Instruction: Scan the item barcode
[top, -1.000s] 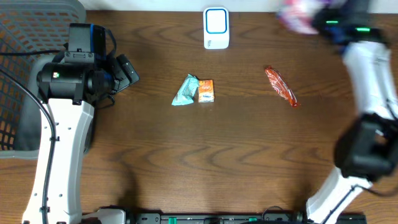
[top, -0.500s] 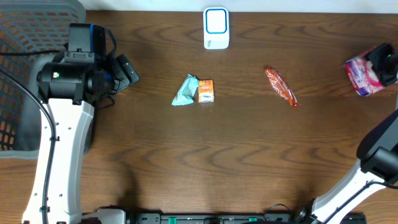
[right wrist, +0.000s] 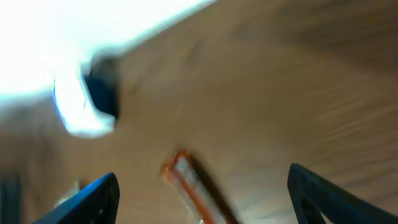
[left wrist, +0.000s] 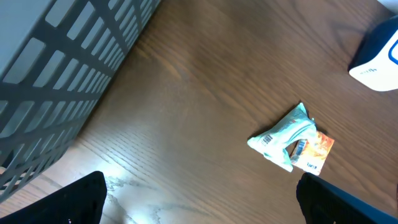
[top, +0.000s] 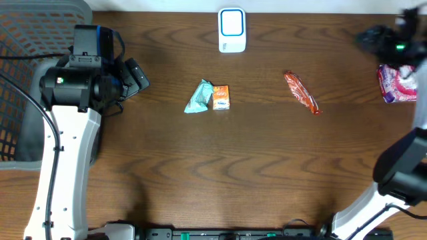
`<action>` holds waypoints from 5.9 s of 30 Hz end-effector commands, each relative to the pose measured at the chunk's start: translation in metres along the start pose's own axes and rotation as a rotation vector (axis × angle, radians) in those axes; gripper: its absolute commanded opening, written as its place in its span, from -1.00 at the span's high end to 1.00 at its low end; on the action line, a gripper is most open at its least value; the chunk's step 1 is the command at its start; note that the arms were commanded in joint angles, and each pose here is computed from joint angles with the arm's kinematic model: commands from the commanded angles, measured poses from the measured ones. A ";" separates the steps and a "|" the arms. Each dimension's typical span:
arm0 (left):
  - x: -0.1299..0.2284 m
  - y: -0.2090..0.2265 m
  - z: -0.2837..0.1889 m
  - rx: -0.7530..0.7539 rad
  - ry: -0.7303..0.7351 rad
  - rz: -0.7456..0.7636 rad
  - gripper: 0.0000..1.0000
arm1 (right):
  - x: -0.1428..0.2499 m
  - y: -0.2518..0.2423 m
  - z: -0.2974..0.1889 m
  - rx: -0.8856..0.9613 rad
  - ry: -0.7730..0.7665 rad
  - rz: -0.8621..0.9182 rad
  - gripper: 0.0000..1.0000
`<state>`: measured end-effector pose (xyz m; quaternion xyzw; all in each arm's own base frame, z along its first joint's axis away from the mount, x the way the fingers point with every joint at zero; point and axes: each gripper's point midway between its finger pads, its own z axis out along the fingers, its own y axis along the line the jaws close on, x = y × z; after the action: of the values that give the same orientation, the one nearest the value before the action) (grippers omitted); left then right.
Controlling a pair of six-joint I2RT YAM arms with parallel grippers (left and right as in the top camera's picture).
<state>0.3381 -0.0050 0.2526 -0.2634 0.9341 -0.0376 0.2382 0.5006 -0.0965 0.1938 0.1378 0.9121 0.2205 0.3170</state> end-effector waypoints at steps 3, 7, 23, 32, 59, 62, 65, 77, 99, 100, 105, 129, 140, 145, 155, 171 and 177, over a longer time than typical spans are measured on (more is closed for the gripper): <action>-0.002 0.002 -0.002 -0.007 -0.007 0.012 -0.96 | 0.061 0.031 0.055 0.103 0.236 -0.371 -0.64; -0.002 0.002 -0.002 -0.007 -0.007 0.012 -0.96 | 0.097 0.036 0.081 0.182 0.369 -0.479 -0.67; -0.002 0.002 -0.002 -0.007 -0.008 0.012 -0.96 | 0.194 0.010 0.137 0.229 0.713 -0.490 0.01; -0.002 0.002 -0.002 -0.007 -0.007 0.012 -0.96 | 0.193 0.054 0.146 0.146 0.654 -0.395 0.98; -0.002 0.002 -0.002 -0.007 -0.007 0.012 -0.95 | 0.029 0.271 0.172 0.066 -0.248 -0.307 0.98; -0.002 0.002 -0.002 -0.007 -0.007 0.012 -0.96 | 0.030 0.268 0.166 0.165 -0.283 -0.331 0.98; -0.002 0.002 -0.002 -0.007 -0.008 0.012 -0.96 | 0.036 0.262 0.151 0.215 -0.252 -0.337 0.98; -0.002 0.002 -0.002 -0.007 -0.008 0.012 -0.96 | 0.141 0.140 0.118 0.635 0.299 -0.408 0.98; -0.002 0.002 -0.002 -0.007 -0.008 0.012 -0.95 | 0.199 0.178 0.130 0.460 0.507 -0.699 -0.20; -0.002 0.002 -0.002 -0.007 -0.007 0.012 -0.96 | 0.198 0.179 0.131 0.483 0.491 -0.720 -0.21; -0.002 0.002 -0.002 -0.007 -0.008 0.012 -0.95 | 0.195 0.172 0.138 0.543 0.449 -0.760 -0.36; -0.002 0.002 -0.002 -0.007 -0.007 0.012 -0.96 | 0.217 0.121 0.202 -0.350 0.710 -0.246 -0.43; -0.002 0.002 -0.002 -0.007 -0.008 0.012 -0.96 | 0.234 0.109 0.207 -0.194 0.762 -0.304 -0.25; -0.002 0.002 -0.002 -0.007 -0.008 0.012 -0.96 | 0.248 0.108 0.214 -0.056 0.783 -0.397 0.24; -0.002 0.002 -0.002 -0.007 -0.007 0.012 -0.96 | 0.247 0.108 0.213 0.171 0.741 -0.401 0.98; -0.002 0.002 -0.002 -0.007 -0.007 0.012 -0.96 | 0.141 0.072 0.115 1.153 0.179 -0.619 0.98; -0.002 0.002 -0.002 -0.007 -0.007 0.012 -0.96 | 0.199 0.069 0.146 1.029 0.307 -0.575 0.98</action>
<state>0.3381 -0.0050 0.2526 -0.2634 0.9341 -0.0376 0.2382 0.4607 0.0734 0.0403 -0.0203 0.9279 -0.3484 0.1311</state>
